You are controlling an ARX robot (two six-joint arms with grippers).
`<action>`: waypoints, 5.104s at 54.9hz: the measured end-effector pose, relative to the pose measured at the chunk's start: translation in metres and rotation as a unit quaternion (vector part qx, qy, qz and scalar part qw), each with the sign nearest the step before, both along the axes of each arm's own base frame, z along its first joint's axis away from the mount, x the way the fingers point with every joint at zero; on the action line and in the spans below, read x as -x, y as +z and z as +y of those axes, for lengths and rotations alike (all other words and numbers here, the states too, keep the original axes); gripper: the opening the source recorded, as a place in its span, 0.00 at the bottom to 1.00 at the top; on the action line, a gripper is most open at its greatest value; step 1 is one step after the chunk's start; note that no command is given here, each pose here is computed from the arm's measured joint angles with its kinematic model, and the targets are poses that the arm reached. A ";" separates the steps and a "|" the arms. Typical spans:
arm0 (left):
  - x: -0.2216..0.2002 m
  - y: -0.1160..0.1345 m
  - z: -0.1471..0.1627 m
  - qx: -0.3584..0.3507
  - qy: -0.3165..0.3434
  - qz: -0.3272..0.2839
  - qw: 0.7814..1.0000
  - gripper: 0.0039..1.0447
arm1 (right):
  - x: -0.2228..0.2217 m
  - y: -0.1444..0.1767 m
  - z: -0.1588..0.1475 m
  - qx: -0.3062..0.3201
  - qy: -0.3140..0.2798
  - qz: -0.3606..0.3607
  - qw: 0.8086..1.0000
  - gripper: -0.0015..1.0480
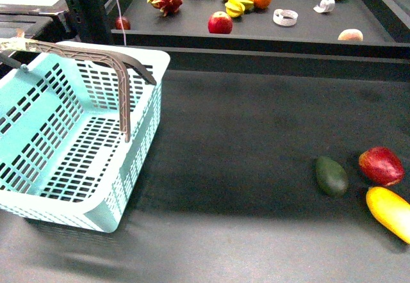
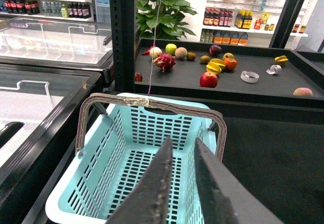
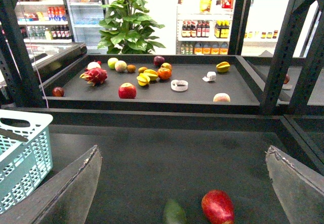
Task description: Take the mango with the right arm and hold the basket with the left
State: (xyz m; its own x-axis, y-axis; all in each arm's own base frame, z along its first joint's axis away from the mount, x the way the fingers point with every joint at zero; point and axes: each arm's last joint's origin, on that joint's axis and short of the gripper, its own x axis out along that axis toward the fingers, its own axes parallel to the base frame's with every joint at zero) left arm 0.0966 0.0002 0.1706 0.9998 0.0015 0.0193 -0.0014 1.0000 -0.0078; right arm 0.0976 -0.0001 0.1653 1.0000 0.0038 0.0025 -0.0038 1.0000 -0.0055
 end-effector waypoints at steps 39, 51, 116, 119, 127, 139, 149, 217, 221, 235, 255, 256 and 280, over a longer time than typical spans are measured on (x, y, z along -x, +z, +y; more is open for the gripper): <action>-0.070 0.005 -0.001 0.295 0.241 0.050 0.924 0.92 | 0.000 0.000 0.000 0.000 0.000 0.000 1.000 0.92; -0.166 -0.013 -0.014 0.382 0.213 0.103 0.893 0.92 | 0.000 0.000 0.000 0.000 0.000 0.000 1.000 0.92; -0.301 -0.076 -0.067 0.496 0.164 0.185 0.832 0.10 | 0.000 0.000 0.000 0.000 0.000 0.000 1.000 0.92; -0.296 -0.076 -0.067 0.477 0.155 0.193 0.843 0.06 | 0.000 0.000 0.000 0.000 0.000 0.000 1.000 0.92; -0.276 -0.072 -0.067 0.444 0.116 0.217 0.862 0.06 | 0.000 0.000 0.000 0.000 0.000 0.000 1.000 0.92; -0.220 -0.056 -0.083 0.355 -0.049 0.245 0.901 0.06 | 0.000 0.000 0.000 0.000 0.000 0.000 1.000 0.92; -0.187 -0.043 -0.114 0.263 -0.182 0.243 0.916 0.05 | 0.000 0.000 0.000 0.000 0.000 0.000 1.000 0.92; -0.158 -0.038 -0.150 0.204 -0.255 0.198 0.924 0.05 | -0.028 -0.012 -0.025 0.019 0.007 0.086 0.996 0.92; -0.158 -0.038 -0.150 0.205 -0.255 0.198 0.924 0.05 | -0.044 -0.018 -0.037 0.030 -0.006 0.111 0.993 0.92; -0.158 -0.038 -0.150 0.206 -0.254 0.198 0.924 0.05 | -0.102 -0.069 -0.067 0.061 -0.017 0.217 0.974 0.92; -0.158 -0.038 -0.150 0.205 -0.255 0.198 0.924 0.05 | -0.141 -0.162 -0.083 0.064 -0.013 0.372 0.926 0.92; -0.158 -0.038 -0.150 0.206 -0.254 0.198 0.924 0.05 | -0.144 -0.166 -0.085 0.066 -0.014 0.378 0.923 0.92; -0.158 -0.038 -0.150 0.206 -0.254 0.198 0.924 0.05 | -0.197 -0.226 -0.099 0.069 -0.026 0.448 0.891 0.92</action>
State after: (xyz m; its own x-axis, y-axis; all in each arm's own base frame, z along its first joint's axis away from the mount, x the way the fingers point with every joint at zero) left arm 0.2547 -0.1496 0.1327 0.8020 -0.5446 -0.2454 0.3839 0.7846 -0.4868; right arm 0.2943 -0.0994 -0.0610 0.5991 -0.1046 -0.7938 -0.0211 0.9890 -0.1462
